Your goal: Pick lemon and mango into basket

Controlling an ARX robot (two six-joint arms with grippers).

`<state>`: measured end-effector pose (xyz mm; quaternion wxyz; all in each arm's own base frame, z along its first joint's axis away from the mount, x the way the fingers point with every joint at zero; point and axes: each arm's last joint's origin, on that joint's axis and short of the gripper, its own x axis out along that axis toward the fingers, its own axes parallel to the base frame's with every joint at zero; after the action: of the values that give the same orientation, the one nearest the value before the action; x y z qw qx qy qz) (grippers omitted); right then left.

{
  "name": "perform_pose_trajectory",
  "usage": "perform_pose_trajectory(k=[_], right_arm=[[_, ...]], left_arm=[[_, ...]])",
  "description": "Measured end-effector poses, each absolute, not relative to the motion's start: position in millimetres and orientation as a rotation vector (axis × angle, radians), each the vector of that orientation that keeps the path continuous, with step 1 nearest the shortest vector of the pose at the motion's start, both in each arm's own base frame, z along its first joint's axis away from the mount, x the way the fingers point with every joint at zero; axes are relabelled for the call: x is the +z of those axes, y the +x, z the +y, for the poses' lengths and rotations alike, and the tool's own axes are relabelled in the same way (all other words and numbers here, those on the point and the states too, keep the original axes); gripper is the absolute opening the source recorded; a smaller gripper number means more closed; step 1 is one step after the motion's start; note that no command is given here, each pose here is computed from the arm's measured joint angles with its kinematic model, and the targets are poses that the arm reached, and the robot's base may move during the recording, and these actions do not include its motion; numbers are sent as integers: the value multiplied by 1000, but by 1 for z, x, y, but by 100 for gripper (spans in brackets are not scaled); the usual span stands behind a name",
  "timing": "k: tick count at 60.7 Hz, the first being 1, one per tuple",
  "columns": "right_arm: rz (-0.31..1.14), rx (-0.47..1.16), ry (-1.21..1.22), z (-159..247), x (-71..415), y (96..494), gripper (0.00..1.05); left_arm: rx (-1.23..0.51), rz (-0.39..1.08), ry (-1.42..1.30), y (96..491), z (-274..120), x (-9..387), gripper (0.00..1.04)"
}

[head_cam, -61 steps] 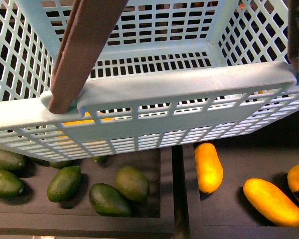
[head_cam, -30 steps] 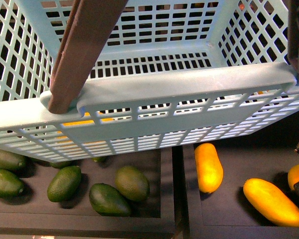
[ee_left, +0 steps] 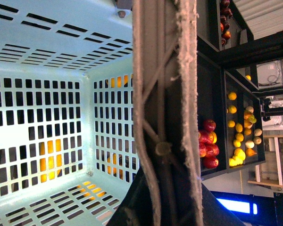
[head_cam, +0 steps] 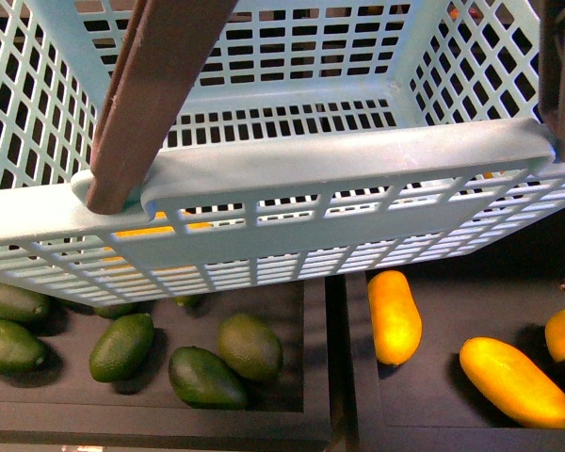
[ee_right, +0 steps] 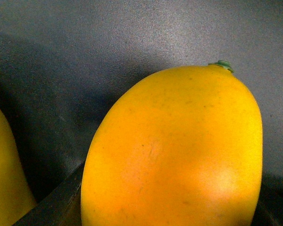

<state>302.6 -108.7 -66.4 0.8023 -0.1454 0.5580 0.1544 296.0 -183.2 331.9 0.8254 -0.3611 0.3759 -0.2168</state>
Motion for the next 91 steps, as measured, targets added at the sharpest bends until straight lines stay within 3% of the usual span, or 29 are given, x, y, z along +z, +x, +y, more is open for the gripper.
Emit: perform_pose_trajectory(k=[16,51,73,91], right_arm=[[1100,268,-215,-124,-36,301,62],[362,235,151,-134,145,285,62],[105,420,277,-61,226,268,62],[36,632,293,16,257,262,62]], left_arm=[[-460,799,-767,296,-183,332,5],[-460,799,-767,296,-183,332,5],[-461,799,-767,296,-183,332,5],[-461,799,-767,296,-183,332,5]])
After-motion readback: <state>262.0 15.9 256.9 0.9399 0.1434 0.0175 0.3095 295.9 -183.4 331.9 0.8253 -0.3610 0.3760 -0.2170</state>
